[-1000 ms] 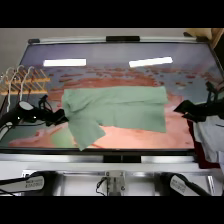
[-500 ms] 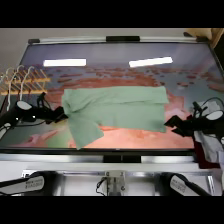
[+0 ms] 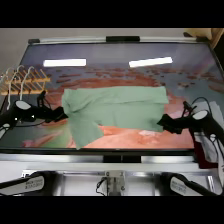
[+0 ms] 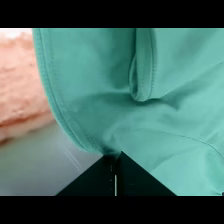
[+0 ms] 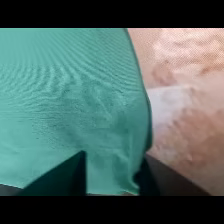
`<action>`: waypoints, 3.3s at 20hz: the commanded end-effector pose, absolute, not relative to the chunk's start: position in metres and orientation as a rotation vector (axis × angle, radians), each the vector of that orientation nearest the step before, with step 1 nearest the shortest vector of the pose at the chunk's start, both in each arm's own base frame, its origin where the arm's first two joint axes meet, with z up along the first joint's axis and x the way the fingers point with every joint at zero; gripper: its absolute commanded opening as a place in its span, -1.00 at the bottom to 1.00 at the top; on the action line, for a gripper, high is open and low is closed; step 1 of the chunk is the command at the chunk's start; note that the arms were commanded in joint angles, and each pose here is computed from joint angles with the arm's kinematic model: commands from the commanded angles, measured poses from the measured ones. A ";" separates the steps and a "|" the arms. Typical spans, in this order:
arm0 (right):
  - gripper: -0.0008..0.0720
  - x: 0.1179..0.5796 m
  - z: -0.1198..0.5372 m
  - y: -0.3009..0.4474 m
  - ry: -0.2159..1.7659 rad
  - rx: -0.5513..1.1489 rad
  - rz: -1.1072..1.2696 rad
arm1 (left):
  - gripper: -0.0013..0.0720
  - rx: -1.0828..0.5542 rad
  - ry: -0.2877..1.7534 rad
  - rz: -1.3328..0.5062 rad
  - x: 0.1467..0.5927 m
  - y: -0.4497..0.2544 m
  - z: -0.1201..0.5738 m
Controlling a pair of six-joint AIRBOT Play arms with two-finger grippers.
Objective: Fold the shirts.
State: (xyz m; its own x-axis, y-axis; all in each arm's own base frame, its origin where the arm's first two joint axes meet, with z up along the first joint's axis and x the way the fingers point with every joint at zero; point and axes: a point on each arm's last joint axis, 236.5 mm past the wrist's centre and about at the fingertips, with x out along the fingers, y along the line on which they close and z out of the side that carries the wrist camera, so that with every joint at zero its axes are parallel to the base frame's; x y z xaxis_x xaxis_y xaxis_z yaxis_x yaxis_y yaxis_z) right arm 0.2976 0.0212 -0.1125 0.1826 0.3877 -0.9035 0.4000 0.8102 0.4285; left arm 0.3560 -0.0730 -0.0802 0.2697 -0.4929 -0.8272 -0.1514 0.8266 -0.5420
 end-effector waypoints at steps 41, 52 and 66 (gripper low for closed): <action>-0.78 0.472 0.105 -0.040 0.737 0.237 -0.013 | -0.88 -0.202 0.768 -0.235 0.460 -0.039 0.139; -0.78 0.566 0.006 -0.018 0.617 0.290 -0.036 | -0.88 -0.521 0.746 -0.135 0.566 -0.062 0.018; -0.78 0.479 -0.060 -0.016 1.090 0.206 0.036 | -0.88 -0.268 1.330 -0.214 0.428 -0.055 -0.048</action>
State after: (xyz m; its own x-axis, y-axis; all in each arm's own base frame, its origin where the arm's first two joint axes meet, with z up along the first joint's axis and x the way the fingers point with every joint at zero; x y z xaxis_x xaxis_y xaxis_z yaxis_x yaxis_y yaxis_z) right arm 0.4997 -0.0099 -0.0400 0.5590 0.1286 -0.8191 0.0490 0.9811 0.1874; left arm 0.4409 -0.0655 -0.0380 0.2773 -0.3383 -0.8993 0.0096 0.9369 -0.3495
